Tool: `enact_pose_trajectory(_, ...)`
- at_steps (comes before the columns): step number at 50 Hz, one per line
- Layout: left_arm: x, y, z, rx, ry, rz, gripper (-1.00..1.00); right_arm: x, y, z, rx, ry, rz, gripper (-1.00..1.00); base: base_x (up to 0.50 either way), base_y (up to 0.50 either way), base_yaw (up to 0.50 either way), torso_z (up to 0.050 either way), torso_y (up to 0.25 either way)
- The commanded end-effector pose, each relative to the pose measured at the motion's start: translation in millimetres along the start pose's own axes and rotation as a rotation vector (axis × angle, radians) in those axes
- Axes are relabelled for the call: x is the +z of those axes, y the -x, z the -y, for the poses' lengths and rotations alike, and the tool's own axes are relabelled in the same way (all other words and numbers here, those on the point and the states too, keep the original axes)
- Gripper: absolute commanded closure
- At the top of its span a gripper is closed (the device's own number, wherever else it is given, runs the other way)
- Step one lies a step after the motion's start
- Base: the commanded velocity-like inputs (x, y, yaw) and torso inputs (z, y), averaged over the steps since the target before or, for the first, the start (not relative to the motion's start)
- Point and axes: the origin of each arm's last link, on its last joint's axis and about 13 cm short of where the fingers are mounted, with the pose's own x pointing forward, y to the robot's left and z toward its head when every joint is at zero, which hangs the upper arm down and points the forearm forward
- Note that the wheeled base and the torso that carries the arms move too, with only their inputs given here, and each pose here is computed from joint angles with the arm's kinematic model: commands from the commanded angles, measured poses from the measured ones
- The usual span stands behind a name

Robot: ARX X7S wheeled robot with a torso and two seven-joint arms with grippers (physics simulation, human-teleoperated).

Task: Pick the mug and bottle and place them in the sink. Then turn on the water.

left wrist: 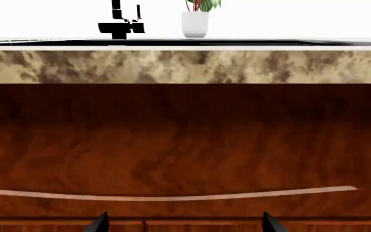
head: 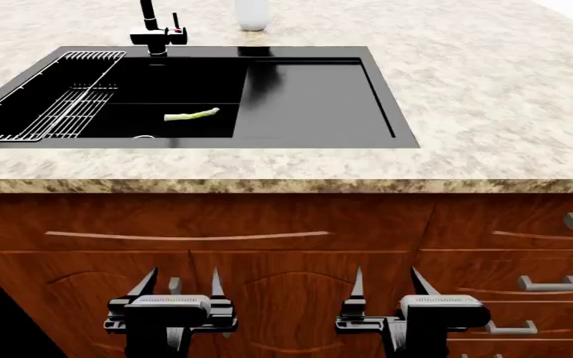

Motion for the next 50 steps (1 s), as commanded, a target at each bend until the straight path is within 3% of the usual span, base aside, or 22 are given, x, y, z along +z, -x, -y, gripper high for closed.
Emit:
enact_pose_trajectory(1, 9.2, 1.3, -2.0, -0.014, -0.032, 0.037, -1.00, 4.6, -0.7, 0.1, -0.014, -0.005, 0.011, -1.00, 0.00, 0.00, 0.00, 0.000, 0.000)
enact_pose_trajectory(7, 48.6, 10.1, -12.8, -0.017, -0.020, 0.150, -1.00, 20.2, 1.0, -3.3, 0.013, -0.017, 0.052, -1.00, 0.00, 0.00, 0.00, 0.000, 0.000)
enact_pose_trajectory(9, 58.3, 17.2, -15.8, -0.036, -0.046, 0.171, -1.00, 29.4, 3.3, -4.5, 0.052, -0.052, 0.059, -1.00, 0.00, 0.00, 0.00, 0.000, 0.000)
enact_pose_trajectory(10, 65.0, 21.9, -18.8, -0.073, -0.042, 0.187, -1.00, 35.0, 2.2, -2.7, 0.019, -0.028, 0.092, -1.00, 0.00, 0.00, 0.00, 0.000, 0.000)
enact_pose_trajectory(13, 93.2, 35.6, -37.1, -0.164, -0.124, 0.266, -1.00, 67.5, 3.1, 0.7, 0.098, -0.039, 0.143, -1.00, 0.00, 0.00, 0.00, 0.000, 0.000)
enact_pose_trajectory(16, 126.9, 45.0, -55.2, -0.145, -0.137, 0.319, -1.00, 99.3, 5.4, 2.9, 0.164, -0.076, 0.170, -1.00, 0.00, 0.00, 0.00, 0.000, 0.000)
enact_pose_trajectory(22, 171.5, 55.7, -74.4, -0.277, -0.217, 0.370, -1.00, 167.7, 15.5, 11.8, 0.286, -0.022, 0.257, -1.00, 0.00, 0.00, 0.00, 0.000, 0.000)
enact_pose_trajectory(23, 178.9, 59.1, -77.0, -0.307, -0.199, 0.376, -1.00, 174.8, 17.1, 14.4, 0.290, -0.022, 0.257, -1.00, 0.00, 0.00, 0.00, 0.000, 0.000)
enact_pose_trajectory(24, 182.7, 60.8, -78.4, -0.319, -0.189, 0.372, -1.00, 182.4, 17.6, 17.1, 0.290, 0.037, 0.283, -1.00, 0.00, 0.00, 0.00, 0.000, 0.000)
enact_pose_trajectory(25, 192.5, 62.1, -83.8, -0.312, -0.223, 0.377, -1.00, 188.4, 18.1, 18.4, 0.303, -0.004, 0.272, -1.00, 0.00, 0.00, 0.00, 0.000, 0.000)
enact_pose_trajectory(26, 197.4, 62.7, -86.0, -0.319, -0.222, 0.377, -1.00, 192.8, 17.8, 20.0, 0.296, 0.047, 0.292, -1.00, 0.00, 0.00, 0.00, 0.000, 0.000)
enact_pose_trajectory(29, 234.3, 61.4, -93.4, -0.377, -0.153, 0.422, -1.00, 214.0, 16.0, 26.0, 0.374, -0.046, 0.280, -1.00, 0.00, 0.00, 0.00, 0.000, 0.000)
enact_pose_trajectory(30, 245.2, 60.1, -94.7, -0.401, -0.186, 0.410, -1.00, 222.3, 15.6, 28.3, 0.386, -0.068, 0.277, -1.00, 0.00, 0.00, 0.00, 0.000, 0.000)
enact_pose_trajectory(31, 259.7, 55.8, -96.4, -0.422, -0.158, 0.438, -1.00, 233.3, 14.2, 31.3, 0.389, -0.071, 0.285, -1.00, 0.00, 0.00, 0.00, 0.000, 0.000)
enact_pose_trajectory(34, 279.9, 47.9, -94.9, -0.480, -0.126, 0.438, -1.00, 251.0, 11.9, 33.9, 0.403, -0.058, 0.299, -1.00, 0.00, 0.00, 0.00, 0.000, 0.000)
enact_pose_trajectory(38, 315.0, 35.2, -90.0, -0.533, -0.151, 0.433, -1.00, 278.6, 6.7, 38.5, 0.415, -0.045, 0.326, -1.00, 0.00, 0.00, 0.00, 0.000, 0.000)
enact_pose_trajectory(39, 322.9, 33.9, -87.9, -0.547, -0.196, 0.451, -1.00, 282.8, 5.1, 39.8, 0.398, -0.012, 0.319, -1.00, 0.00, 0.00, 0.00, 0.000, 0.000)
enact_pose_trajectory(40, 329.6, 32.1, -86.7, -0.575, -0.176, 0.422, -1.00, 286.9, 4.0, 40.5, 0.401, -0.024, 0.327, -1.00, 0.00, -0.15, 0.00, 0.000, 0.000)
enact_pose_trajectory(50, 355.4, 25.8, -76.2, -0.663, -0.225, 0.385, -1.00, 311.3, -0.2, 42.3, 0.410, 0.052, 0.352, -1.00, 0.00, -0.47, 0.00, 0.000, 0.000)
